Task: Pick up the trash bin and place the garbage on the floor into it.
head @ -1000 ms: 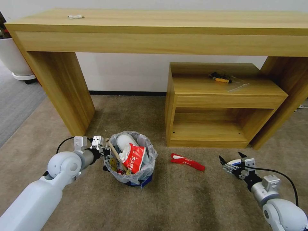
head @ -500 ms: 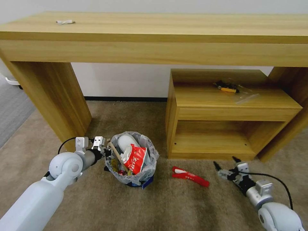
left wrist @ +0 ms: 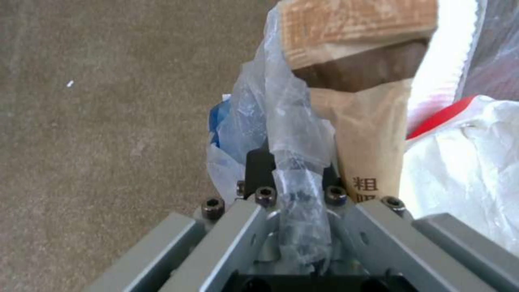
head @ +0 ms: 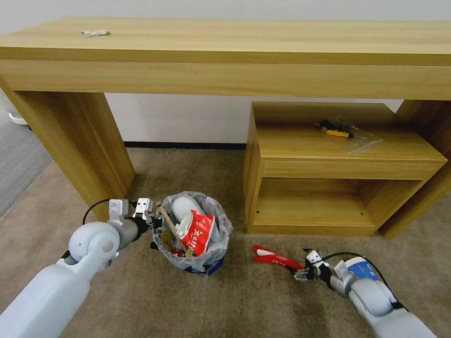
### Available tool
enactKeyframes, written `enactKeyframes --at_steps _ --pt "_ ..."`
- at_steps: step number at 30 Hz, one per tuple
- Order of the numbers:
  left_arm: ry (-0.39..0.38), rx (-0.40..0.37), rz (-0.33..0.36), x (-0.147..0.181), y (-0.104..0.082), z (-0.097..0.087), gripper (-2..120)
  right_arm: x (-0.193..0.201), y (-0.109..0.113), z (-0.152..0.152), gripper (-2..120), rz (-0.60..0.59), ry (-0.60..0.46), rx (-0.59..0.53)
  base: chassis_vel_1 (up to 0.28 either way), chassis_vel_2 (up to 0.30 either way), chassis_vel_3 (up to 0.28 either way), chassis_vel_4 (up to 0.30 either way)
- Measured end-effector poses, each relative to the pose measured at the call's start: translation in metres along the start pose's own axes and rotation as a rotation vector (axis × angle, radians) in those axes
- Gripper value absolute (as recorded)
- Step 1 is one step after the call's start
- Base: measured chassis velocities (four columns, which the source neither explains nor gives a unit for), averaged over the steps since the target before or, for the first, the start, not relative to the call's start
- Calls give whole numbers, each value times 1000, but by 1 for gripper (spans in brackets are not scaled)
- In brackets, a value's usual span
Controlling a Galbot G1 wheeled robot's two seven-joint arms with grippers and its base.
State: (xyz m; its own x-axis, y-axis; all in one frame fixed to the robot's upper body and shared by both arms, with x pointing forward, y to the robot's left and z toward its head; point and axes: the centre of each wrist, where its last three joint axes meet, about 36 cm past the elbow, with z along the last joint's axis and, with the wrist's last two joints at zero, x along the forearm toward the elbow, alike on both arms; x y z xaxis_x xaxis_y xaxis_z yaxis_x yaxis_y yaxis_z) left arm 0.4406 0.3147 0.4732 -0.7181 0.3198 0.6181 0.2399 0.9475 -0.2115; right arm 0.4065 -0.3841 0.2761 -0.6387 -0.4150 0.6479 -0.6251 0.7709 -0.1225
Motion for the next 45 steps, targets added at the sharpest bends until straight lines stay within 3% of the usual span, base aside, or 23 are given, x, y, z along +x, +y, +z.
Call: enactKeyframes --at_steps 9,20,45 --pt "-6 -3 -1 1 -4 -1 0 -24 -8 -8 100 -179 44 50 0 0 0 0" --pt "-13 -7 7 4 -14 -3 0 -57 -16 -6 96 -174 72 47 0 0 0 0" --pt "-12 -10 13 5 -12 -4 0 -71 -13 18 4 -126 88 -31 0 0 0 0"
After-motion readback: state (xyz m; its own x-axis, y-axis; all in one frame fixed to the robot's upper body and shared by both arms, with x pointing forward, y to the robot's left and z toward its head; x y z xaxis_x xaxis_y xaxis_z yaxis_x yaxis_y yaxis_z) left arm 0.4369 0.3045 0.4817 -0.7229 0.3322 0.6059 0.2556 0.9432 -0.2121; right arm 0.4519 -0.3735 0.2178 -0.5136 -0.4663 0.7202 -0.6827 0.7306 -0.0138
